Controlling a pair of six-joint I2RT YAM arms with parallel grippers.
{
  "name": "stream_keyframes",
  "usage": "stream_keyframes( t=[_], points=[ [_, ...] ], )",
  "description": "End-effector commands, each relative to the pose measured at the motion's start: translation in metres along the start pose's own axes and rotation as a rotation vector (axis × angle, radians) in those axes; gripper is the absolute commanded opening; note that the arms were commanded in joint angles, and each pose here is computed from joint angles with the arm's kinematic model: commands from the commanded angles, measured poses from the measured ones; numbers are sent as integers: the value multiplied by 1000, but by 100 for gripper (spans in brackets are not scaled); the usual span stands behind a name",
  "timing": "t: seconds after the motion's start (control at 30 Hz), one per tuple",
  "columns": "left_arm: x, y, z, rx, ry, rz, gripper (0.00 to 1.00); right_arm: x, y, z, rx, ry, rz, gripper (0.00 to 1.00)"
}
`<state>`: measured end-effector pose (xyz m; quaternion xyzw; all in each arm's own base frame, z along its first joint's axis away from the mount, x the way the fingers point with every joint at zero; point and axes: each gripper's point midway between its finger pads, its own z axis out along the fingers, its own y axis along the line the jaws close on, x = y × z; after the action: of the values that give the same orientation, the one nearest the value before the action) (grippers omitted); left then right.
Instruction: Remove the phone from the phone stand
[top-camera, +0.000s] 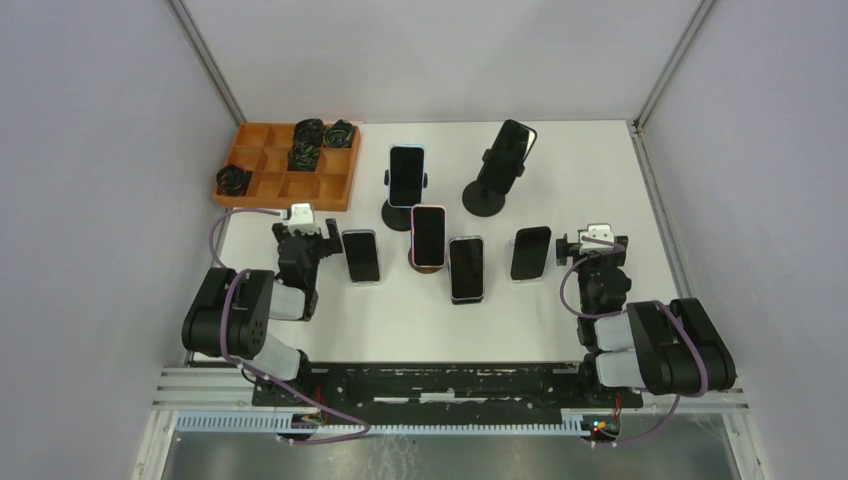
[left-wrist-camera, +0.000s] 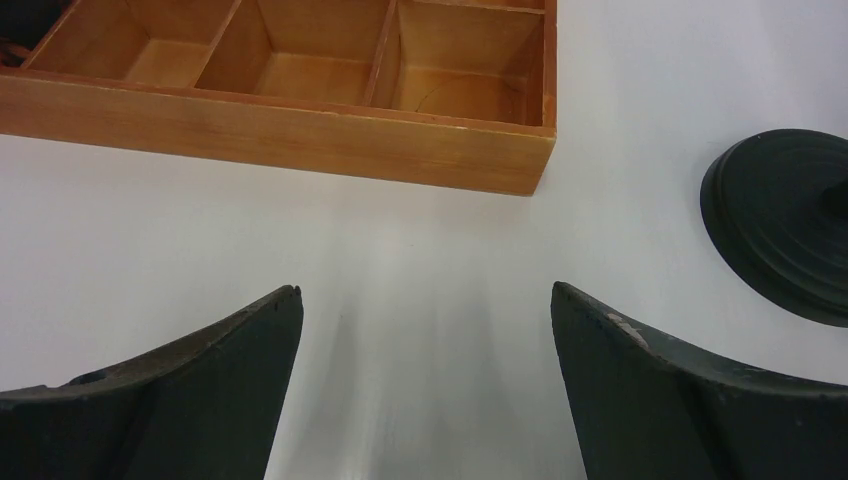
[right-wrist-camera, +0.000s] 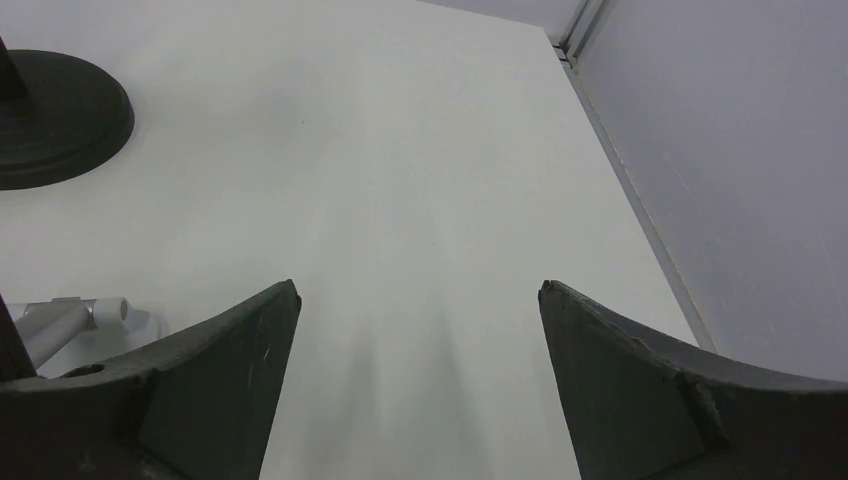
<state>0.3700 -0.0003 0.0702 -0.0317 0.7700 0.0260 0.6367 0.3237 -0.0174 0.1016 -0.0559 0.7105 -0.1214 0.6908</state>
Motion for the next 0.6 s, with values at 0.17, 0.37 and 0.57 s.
stream_keyframes(
  t=[0.17, 0.37, 0.57],
  points=[
    [-19, 1, 6, 5, -67, 21, 100, 20, 2, -22, -9, 40, -13, 98],
    [-19, 0, 6, 7, -67, 22, 100, 20, -4, -22, 22, 43, -7, 98],
    [-30, -4, 24, 43, 66, 52, 100, 23, -25, 2, 168, 198, 49, 98]
  ],
)
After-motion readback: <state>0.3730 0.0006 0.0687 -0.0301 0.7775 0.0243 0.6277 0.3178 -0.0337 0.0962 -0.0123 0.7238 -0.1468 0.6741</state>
